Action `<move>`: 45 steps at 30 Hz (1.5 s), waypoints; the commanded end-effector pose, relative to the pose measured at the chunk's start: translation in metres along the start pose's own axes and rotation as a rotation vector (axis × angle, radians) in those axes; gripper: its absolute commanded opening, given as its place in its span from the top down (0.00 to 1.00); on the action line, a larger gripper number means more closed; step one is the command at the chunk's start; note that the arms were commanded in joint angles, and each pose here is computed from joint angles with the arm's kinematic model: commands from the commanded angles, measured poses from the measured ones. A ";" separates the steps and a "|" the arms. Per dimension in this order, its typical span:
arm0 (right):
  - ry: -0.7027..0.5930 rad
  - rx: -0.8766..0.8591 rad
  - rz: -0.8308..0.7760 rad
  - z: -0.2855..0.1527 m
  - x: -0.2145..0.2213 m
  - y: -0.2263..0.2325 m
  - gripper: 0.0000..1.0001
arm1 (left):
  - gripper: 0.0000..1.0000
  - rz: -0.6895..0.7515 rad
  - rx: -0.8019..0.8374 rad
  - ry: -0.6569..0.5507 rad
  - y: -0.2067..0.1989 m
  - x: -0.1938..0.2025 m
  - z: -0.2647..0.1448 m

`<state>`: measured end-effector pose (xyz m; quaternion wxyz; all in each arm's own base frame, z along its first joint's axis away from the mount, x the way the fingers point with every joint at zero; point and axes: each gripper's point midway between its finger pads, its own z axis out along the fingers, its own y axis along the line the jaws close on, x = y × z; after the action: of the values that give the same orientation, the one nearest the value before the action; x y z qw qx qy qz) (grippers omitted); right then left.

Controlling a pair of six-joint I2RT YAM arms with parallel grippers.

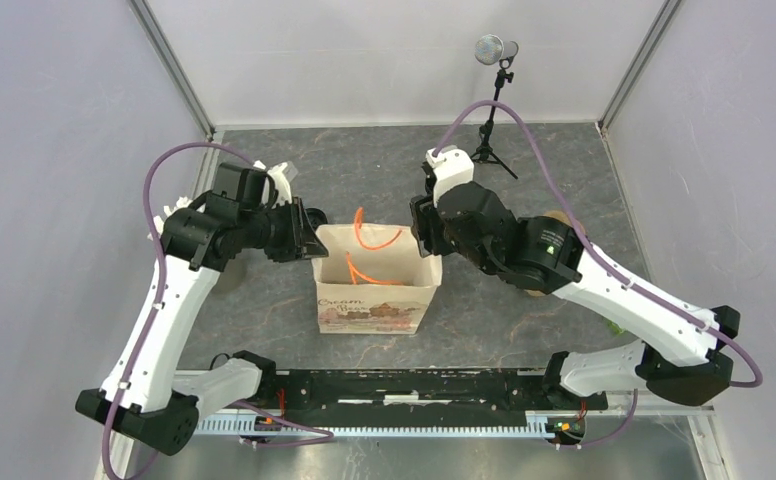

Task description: Pack the takeout coffee

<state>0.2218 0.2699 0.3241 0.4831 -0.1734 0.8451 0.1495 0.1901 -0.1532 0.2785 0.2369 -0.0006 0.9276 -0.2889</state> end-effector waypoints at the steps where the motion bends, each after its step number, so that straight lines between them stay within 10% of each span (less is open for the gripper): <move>1: -0.113 -0.036 -0.041 -0.012 -0.027 -0.005 0.40 | 0.61 0.039 -0.052 -0.065 0.006 -0.007 -0.012; 4: -0.153 -0.066 -0.022 -0.019 -0.033 -0.007 0.39 | 0.43 0.022 -0.056 -0.109 -0.002 -0.015 -0.030; 18: -0.106 -0.003 0.040 -0.010 0.026 -0.041 0.37 | 0.42 0.118 -0.159 -0.263 -0.020 -0.085 -0.070; 22: -0.063 0.052 0.030 -0.009 0.041 -0.054 0.21 | 0.39 0.174 -0.148 -0.312 -0.037 -0.120 -0.070; 27: -0.055 0.101 0.026 -0.019 0.049 -0.070 0.02 | 0.31 0.266 -0.119 -0.296 -0.068 -0.146 -0.031; 45: -0.202 0.189 0.192 -0.096 0.054 -0.131 0.02 | 0.18 0.592 0.015 -0.110 -0.170 -0.116 0.160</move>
<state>0.1829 0.1184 0.3179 0.5600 -0.0614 0.8149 0.1360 0.3260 -0.3367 0.2868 0.3082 0.2095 0.9080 -0.1917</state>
